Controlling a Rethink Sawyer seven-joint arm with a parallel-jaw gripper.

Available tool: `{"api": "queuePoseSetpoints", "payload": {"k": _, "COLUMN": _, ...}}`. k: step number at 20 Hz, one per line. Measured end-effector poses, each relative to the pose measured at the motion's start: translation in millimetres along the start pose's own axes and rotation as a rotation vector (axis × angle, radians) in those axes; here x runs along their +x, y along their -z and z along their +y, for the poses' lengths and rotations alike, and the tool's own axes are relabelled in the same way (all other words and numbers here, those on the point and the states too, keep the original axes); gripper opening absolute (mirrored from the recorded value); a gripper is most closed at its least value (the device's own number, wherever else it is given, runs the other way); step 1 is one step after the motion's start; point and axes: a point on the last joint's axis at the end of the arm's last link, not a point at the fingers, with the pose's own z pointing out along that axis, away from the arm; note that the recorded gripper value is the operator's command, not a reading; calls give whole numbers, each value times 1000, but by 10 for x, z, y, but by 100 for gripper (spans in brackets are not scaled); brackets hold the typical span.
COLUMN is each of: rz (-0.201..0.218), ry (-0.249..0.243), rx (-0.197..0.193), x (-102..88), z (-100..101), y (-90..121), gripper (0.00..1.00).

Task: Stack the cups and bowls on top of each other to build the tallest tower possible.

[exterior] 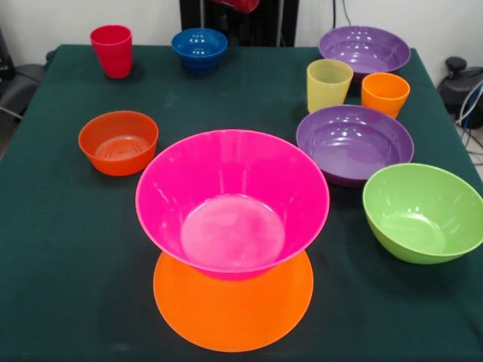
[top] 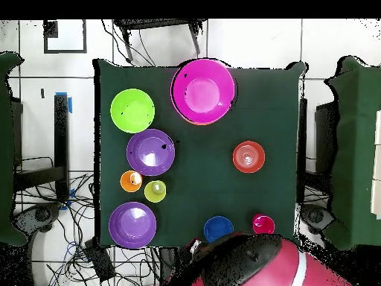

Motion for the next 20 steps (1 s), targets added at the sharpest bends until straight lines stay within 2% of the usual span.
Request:
{"api": "queuePoseSetpoints", "payload": {"k": 5, "rz": -52, "ry": -14, "rx": 4, "x": -219, "z": 38, "y": 172, "gripper": 100}}
{"api": "queuePoseSetpoints", "payload": {"k": 10, "rz": -81, "ry": -31, "rx": 5, "x": -376, "z": 97, "y": 303, "gripper": 100}}
{"api": "queuePoseSetpoints", "payload": {"k": 20, "rz": -98, "ry": -33, "rx": -3, "x": -547, "z": 280, "y": 489, "gripper": 100}}
